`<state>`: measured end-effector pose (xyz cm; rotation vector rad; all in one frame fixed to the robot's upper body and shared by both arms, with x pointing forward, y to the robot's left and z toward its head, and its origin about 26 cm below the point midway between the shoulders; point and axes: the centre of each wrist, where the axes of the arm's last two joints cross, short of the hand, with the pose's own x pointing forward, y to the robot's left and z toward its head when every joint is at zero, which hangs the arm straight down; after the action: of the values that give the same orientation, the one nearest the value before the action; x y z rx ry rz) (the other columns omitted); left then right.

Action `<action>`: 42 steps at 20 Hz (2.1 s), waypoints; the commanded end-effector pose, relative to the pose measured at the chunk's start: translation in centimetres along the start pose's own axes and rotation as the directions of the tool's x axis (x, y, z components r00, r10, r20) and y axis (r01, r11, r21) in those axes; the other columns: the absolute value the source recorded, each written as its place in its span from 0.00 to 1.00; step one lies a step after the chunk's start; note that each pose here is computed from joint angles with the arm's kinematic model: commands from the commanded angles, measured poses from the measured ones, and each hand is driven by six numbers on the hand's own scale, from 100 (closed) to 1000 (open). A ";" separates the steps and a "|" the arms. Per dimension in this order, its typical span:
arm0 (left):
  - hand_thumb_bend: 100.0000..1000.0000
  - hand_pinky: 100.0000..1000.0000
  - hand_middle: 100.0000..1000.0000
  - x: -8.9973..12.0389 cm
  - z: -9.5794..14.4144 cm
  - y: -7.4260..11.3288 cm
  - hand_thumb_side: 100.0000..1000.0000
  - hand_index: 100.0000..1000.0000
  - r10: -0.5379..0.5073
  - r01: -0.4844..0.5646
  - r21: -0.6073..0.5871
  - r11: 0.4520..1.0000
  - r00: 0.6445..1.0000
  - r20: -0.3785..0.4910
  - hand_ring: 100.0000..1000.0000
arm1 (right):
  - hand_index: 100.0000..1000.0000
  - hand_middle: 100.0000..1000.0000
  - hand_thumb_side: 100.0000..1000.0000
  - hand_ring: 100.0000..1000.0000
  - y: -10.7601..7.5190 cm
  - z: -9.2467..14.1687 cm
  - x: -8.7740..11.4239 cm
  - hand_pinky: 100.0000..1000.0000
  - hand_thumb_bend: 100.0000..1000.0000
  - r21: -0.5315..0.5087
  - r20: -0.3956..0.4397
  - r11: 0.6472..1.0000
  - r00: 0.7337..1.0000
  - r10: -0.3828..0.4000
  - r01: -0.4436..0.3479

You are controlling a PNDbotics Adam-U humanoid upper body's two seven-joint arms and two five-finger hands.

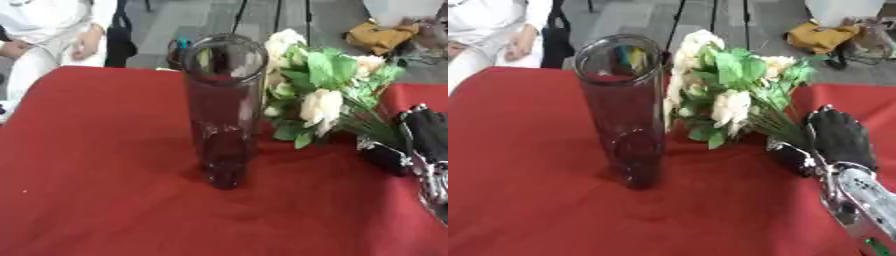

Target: Arrange flowers into the vase.

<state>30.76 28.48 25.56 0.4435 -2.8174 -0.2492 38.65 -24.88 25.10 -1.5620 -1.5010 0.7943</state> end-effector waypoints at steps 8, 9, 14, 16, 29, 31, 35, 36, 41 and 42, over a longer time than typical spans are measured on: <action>0.00 0.81 0.88 0.5 -0.6 0.1 1.00 0.88 0.003 -0.002 -0.013 1.000 1.000 0.030 0.91 | 0.00 0.00 0.97 0.00 -1.3 -0.4 -1.1 0.00 0.00 -0.008 0.029 1.000 1.000 0.009 -0.009; 0.00 0.81 0.88 0.5 -0.6 0.1 1.00 0.88 0.003 -0.003 -0.013 1.000 1.000 0.030 0.91 | 0.00 0.00 0.95 0.00 -1.3 -0.4 -1.2 0.00 0.00 -0.009 0.029 1.000 1.000 0.011 -0.011; 0.00 0.81 0.88 0.5 -0.6 0.1 1.00 0.88 0.004 -0.003 -0.016 1.000 1.000 0.031 0.91 | 0.00 0.00 0.89 0.00 -1.5 -0.4 -1.3 0.00 0.00 -0.008 0.019 1.000 1.000 0.013 -0.013; 0.00 0.81 0.88 0.5 -0.7 0.1 1.00 0.88 0.004 -0.003 -0.017 1.000 1.000 0.031 0.91 | 0.00 0.00 0.84 0.00 -1.6 -0.4 -1.3 0.00 0.00 -0.005 0.016 1.000 1.000 0.006 -0.006; 0.00 0.81 0.88 0.5 -0.6 0.1 1.00 0.89 0.003 -0.002 -0.024 1.000 1.000 0.028 0.91 | 0.00 0.00 0.78 0.02 -2.3 0.0 -1.4 0.00 0.00 0.008 0.012 0.998 0.998 -0.062 0.062; 0.00 0.81 0.88 0.5 -0.6 0.1 1.00 0.89 0.002 -0.002 -0.026 1.000 1.000 0.027 0.91 | 0.00 0.00 0.78 0.10 -2.5 0.1 -1.4 0.00 0.00 0.014 0.012 0.997 0.997 -0.081 0.081; 0.00 0.81 0.88 0.5 -0.6 0.1 1.00 0.89 0.003 -0.002 -0.031 1.000 1.000 0.027 0.91 | 0.02 0.05 0.77 0.27 -2.8 0.2 -1.2 0.00 0.00 0.022 0.017 0.994 0.994 -0.105 0.105; 0.00 0.81 0.88 0.5 -0.6 0.1 1.00 0.89 0.003 -0.003 -0.032 0.999 1.000 0.027 0.91 | 0.03 0.12 0.76 0.33 -2.8 0.2 -1.3 0.06 0.00 0.021 0.017 0.994 0.994 -0.108 0.107; 0.00 0.81 0.88 0.5 -0.6 0.1 1.00 0.89 0.004 -0.003 -0.034 0.999 1.000 0.027 0.91 | 0.07 0.33 0.76 0.53 -2.9 0.3 -1.2 0.33 0.00 0.028 0.019 0.992 0.992 -0.127 0.127; 0.00 0.81 0.88 0.5 -0.6 0.1 1.00 0.89 0.004 -0.003 -0.034 0.999 1.000 0.027 0.91 | 0.09 0.33 0.75 0.54 -3.0 0.3 -1.2 0.36 0.00 0.030 0.019 0.990 0.990 -0.138 0.137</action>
<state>30.78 28.33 25.51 0.4324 -2.8094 -0.2817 37.33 -25.34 25.81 -1.3782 -1.5627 0.7799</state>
